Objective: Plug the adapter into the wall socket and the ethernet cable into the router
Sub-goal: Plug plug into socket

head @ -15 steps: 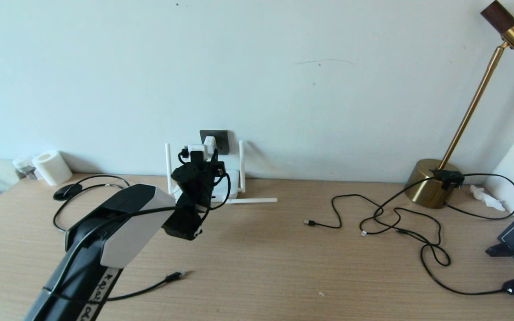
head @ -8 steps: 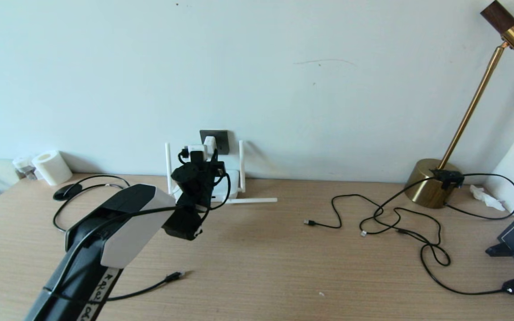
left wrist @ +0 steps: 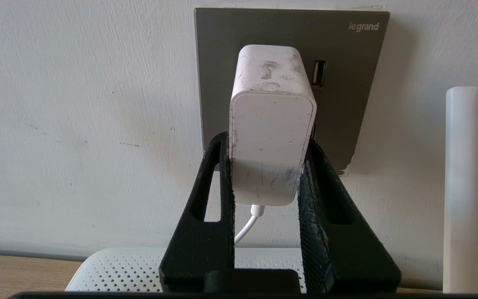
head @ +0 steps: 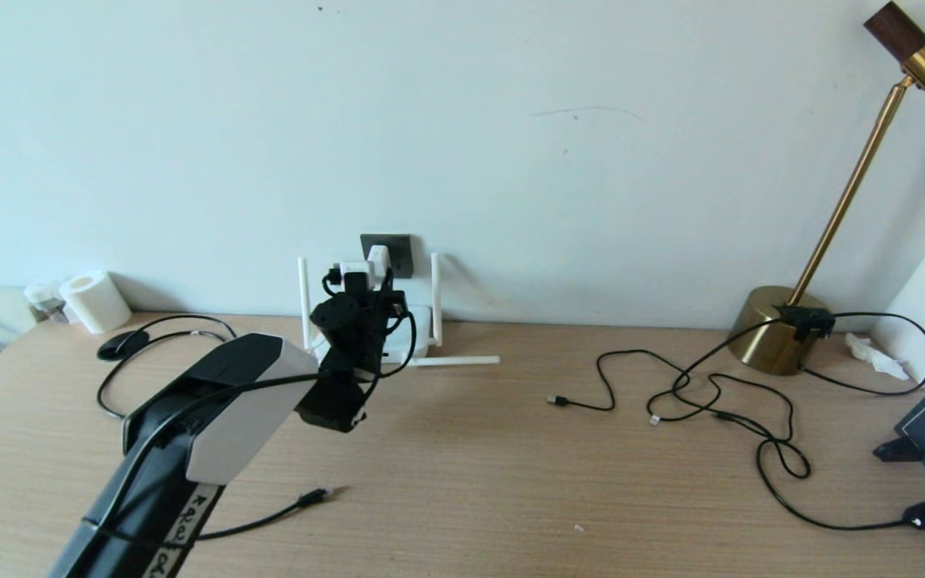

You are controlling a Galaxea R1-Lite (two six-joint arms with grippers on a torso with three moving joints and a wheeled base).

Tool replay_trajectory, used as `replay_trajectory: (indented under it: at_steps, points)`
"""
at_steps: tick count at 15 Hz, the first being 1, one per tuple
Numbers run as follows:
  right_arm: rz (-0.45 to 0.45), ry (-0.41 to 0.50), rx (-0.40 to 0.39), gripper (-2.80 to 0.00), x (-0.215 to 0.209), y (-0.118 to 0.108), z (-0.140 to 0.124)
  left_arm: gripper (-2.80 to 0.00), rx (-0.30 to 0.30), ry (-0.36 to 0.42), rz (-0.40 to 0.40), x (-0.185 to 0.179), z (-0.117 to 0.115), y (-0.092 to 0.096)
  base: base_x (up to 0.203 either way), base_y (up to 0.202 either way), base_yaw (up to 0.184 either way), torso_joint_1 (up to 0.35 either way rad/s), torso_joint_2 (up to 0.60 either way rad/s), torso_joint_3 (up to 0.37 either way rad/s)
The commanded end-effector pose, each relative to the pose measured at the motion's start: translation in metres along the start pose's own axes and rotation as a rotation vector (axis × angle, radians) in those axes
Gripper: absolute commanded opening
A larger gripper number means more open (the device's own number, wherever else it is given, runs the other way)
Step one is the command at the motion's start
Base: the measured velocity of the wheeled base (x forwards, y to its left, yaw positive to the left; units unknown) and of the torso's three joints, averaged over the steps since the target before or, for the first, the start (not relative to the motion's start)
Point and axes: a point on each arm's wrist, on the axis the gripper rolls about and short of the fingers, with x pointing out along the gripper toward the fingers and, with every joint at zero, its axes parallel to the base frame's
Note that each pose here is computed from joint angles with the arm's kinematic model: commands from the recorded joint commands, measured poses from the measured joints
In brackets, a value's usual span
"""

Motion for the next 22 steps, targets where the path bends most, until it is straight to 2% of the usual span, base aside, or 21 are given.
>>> replay_trajectory:
  at_steps: [1, 22]
  points:
    - [0.0, 0.0, 0.0, -2.8, 0.0, 0.0, 0.0, -2.8, -0.001, -0.005, 0.001, -0.0001, -0.0012, -0.0005, 0.0, 0.0, 0.0, 0.0, 0.0, 0.0]
    - [-0.001, -0.001, 0.0, -2.8, 0.0, 0.0, 0.0, -2.8, 0.002, 0.004, 0.009, 0.0034, -0.0073, -0.003, 0.0, 0.0, 0.0, 0.0, 0.0, 0.0]
